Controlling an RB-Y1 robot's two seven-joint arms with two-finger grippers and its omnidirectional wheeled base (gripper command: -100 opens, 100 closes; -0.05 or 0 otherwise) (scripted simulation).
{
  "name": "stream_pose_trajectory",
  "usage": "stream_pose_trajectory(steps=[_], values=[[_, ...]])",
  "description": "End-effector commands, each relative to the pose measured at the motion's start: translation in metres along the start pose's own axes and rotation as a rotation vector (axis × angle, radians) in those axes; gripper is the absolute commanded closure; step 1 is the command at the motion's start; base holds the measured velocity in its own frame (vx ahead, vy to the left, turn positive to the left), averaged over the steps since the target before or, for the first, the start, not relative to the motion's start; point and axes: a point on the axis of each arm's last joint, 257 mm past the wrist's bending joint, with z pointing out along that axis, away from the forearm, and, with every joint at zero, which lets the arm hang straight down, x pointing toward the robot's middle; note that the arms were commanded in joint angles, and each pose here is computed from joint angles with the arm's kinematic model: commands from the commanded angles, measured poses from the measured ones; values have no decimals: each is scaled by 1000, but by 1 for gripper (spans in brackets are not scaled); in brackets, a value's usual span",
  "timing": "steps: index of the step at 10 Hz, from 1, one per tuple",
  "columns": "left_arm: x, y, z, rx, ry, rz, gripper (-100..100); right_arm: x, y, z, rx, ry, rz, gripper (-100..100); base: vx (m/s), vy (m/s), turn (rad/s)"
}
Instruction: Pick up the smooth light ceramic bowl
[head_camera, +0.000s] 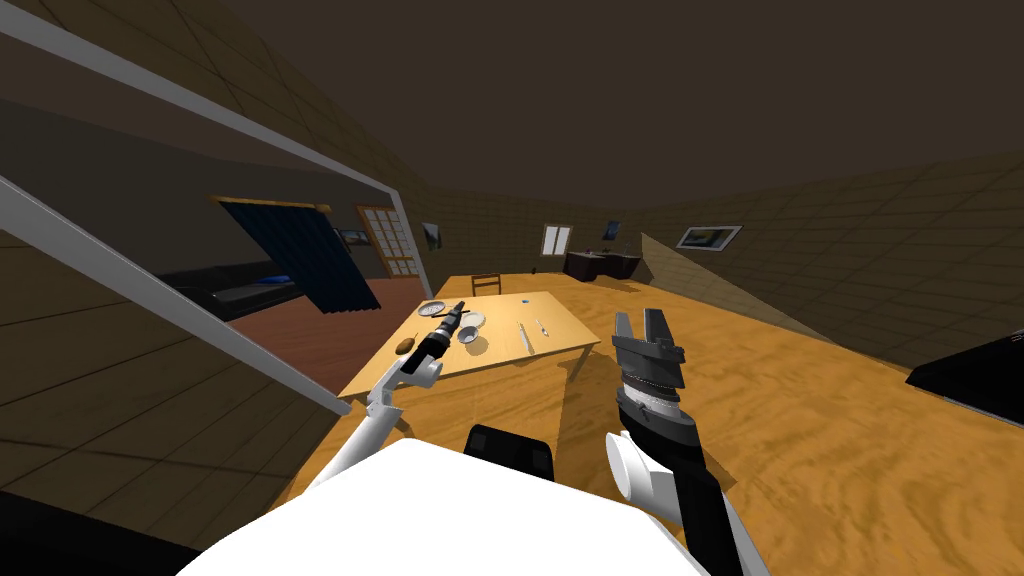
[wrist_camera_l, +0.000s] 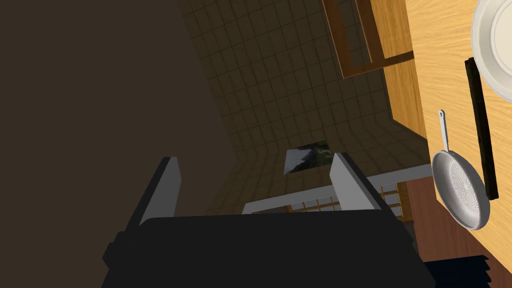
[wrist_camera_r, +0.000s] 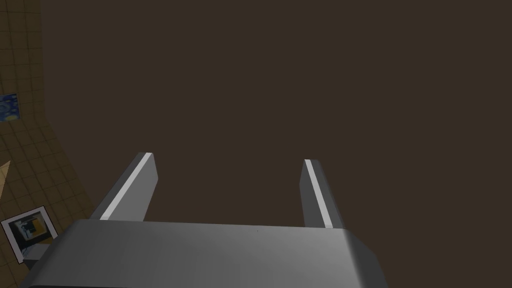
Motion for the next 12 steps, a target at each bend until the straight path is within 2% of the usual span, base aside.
stream_pose_trajectory(steps=[1, 2, 3, 4, 5, 7, 8, 9, 10, 12], values=[[1, 10, 1, -34, 4, 2, -100, 0, 0, 0, 0, 0, 0, 0, -21, 20, -42], [-1, 29, 6, -88, 7, 4, -100, 0, 0, 0, 0, 0, 0, 0, -21, 20, -66], [-1, 29, 6, -90, 8, 4, -100, 0, 0, 0, 0, 0, 0, 0, -19, 17, -39], [-3, 47, 11, -142, 9, 2, -100, 0, 0, 0, 0, 0, 0, 0, -19, 21, -73], [-2, 49, 10, -148, 10, 2, -100, 0, 0, 0, 0, 0, 0, 0, -12, 23, -40], [-8, 81, 17, -242, 8, -10, -100, 0, 0, 0, 0, 0, 0, 0, -16, 26, -100], [-7, 88, 16, -265, 10, -11, -100, 0, 0, 0, 0, 0, 0, 0, -15, 28, -40], [-10, 106, 17, -315, 7, -22, -100, 0, 0, 0, 0, 0, 0, 0, -11, 26, -72], [-9, 108, 16, -324, 8, -22, -100, 0, 0, 0, 0, 0, 0, 0, -5, 22, -51], [-15, 140, 17, -421, -1, -55, -100, 0, 0, 0, 0, 0, 0, 0, 0, 30, -105]])
